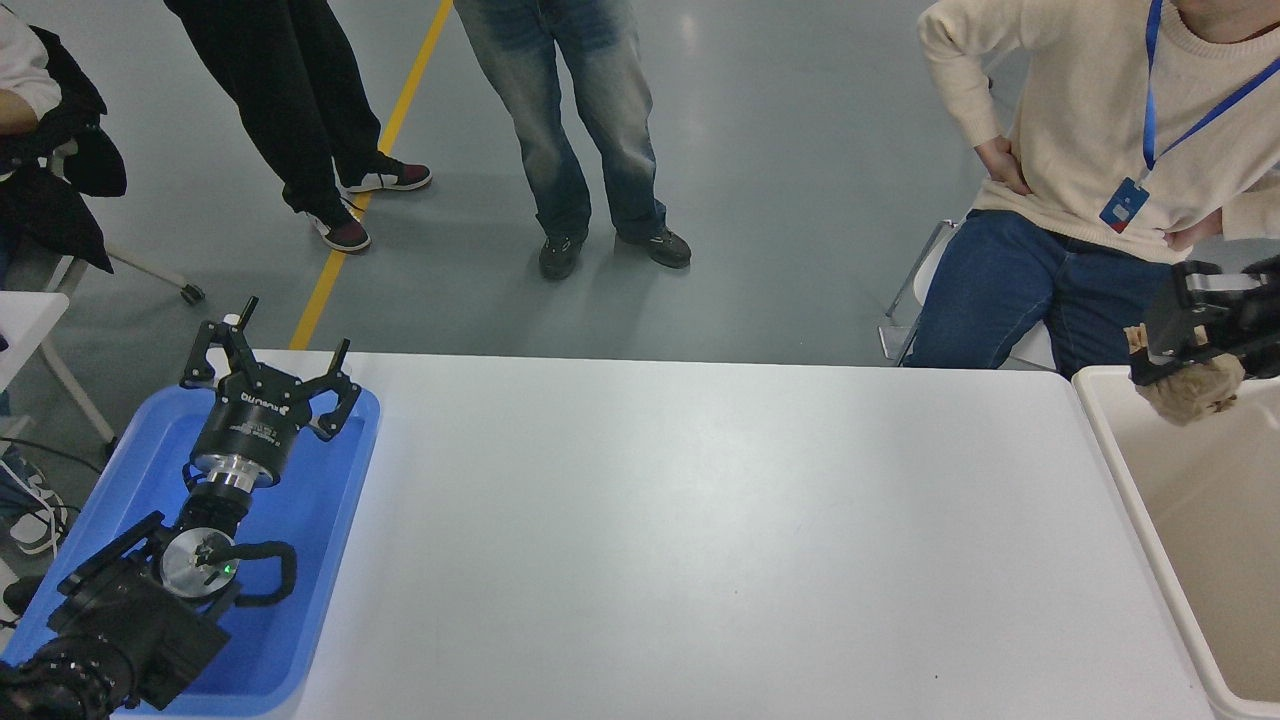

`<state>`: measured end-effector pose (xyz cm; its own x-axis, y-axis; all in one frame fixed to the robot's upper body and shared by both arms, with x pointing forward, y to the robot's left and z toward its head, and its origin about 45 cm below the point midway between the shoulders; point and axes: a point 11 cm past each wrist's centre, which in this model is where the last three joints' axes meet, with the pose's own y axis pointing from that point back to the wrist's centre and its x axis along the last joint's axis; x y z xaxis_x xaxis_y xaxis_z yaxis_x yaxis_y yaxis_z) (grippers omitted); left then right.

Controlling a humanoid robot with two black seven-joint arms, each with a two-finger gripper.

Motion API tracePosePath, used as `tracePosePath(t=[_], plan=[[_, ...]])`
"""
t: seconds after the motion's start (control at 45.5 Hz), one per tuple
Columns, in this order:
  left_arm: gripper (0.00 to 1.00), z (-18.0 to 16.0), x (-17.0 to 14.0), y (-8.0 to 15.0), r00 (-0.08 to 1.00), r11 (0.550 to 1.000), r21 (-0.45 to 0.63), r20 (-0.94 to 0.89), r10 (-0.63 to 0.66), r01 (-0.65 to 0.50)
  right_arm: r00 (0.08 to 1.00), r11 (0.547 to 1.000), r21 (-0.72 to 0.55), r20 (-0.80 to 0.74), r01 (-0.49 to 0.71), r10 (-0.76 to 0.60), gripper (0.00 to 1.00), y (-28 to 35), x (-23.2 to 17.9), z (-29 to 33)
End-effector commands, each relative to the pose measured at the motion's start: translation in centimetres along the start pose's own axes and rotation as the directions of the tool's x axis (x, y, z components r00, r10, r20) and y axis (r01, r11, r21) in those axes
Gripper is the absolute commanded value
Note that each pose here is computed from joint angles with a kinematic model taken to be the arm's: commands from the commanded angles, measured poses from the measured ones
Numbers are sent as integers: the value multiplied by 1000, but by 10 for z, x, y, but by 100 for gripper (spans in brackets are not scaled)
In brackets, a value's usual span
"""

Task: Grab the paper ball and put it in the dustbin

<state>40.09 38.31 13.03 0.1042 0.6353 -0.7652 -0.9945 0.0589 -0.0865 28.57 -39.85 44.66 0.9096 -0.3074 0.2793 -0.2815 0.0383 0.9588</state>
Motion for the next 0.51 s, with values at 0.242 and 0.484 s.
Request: tracePosePath(t=[0.242,0.484], plan=[[100,0,0,0,1000,1000,0,0,0,0,933,986,-165,355,-3,62,0,-25,0,155],[100,0,0,0,1000,1000,0,0,0,0,924,968,-251,364,-25,119,0,-95,7,190]])
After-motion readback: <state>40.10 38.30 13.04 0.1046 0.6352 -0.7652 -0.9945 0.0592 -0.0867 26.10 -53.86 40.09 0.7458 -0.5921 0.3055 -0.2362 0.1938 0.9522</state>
